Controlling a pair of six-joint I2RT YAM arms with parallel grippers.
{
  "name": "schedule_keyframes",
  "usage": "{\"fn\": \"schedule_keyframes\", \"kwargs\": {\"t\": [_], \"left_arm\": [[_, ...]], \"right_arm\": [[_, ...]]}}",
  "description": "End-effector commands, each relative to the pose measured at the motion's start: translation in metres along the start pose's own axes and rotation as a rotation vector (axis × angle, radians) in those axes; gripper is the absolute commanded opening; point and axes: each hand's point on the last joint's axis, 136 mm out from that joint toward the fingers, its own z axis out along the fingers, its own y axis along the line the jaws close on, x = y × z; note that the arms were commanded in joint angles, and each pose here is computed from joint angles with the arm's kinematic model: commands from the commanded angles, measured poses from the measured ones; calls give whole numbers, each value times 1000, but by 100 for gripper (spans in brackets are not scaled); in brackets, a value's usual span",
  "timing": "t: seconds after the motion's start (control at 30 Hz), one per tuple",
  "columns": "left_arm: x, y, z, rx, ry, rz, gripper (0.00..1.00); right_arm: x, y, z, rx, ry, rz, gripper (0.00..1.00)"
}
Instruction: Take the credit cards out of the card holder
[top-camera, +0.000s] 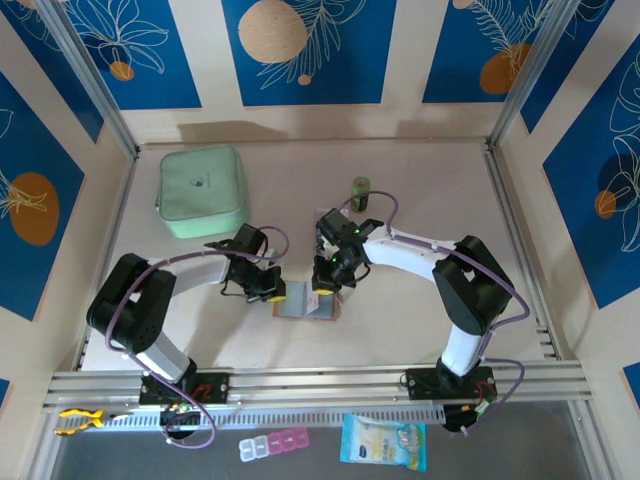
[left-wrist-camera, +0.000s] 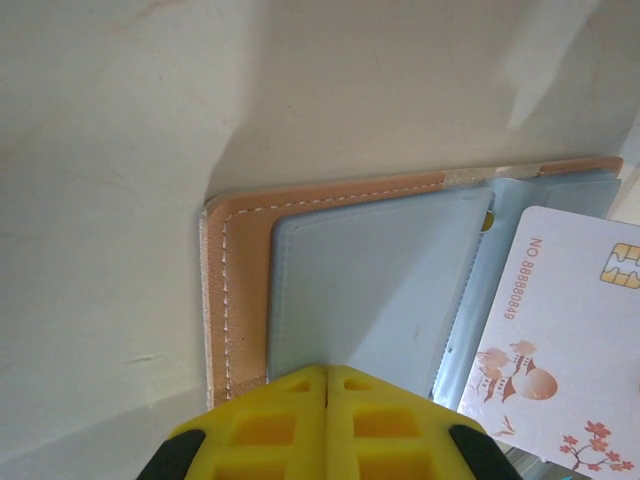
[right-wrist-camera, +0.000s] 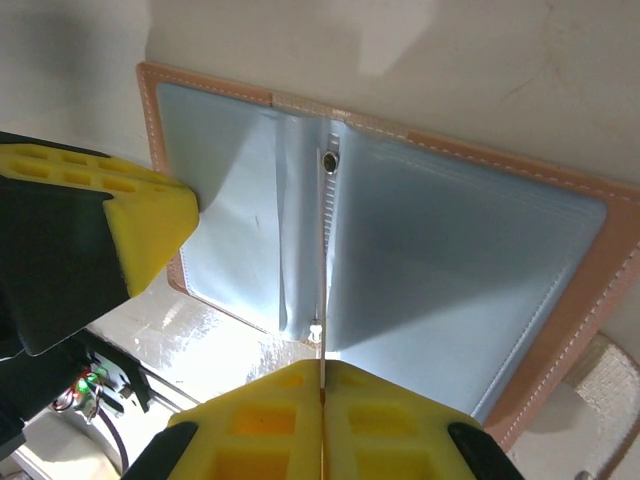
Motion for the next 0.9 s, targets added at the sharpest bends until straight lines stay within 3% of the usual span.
{"fn": "schedule_keyframes", "kwargs": {"t": [0.0,0.3,0.53,0.87], "left_arm": [[9,15,2,-59,27,-15,0],[11,16,3,-58,28,-18,0],[11,16,3,-54,28,-16,0],[10,14,2,-49,23,-15,0]], "right_arm": [[7,-4,4,57,27,19,12],[9,8,10,49,29,21,19],[9,6,9,57,21,23,7],[4,13,-25,37,-18,-95,1]]}}
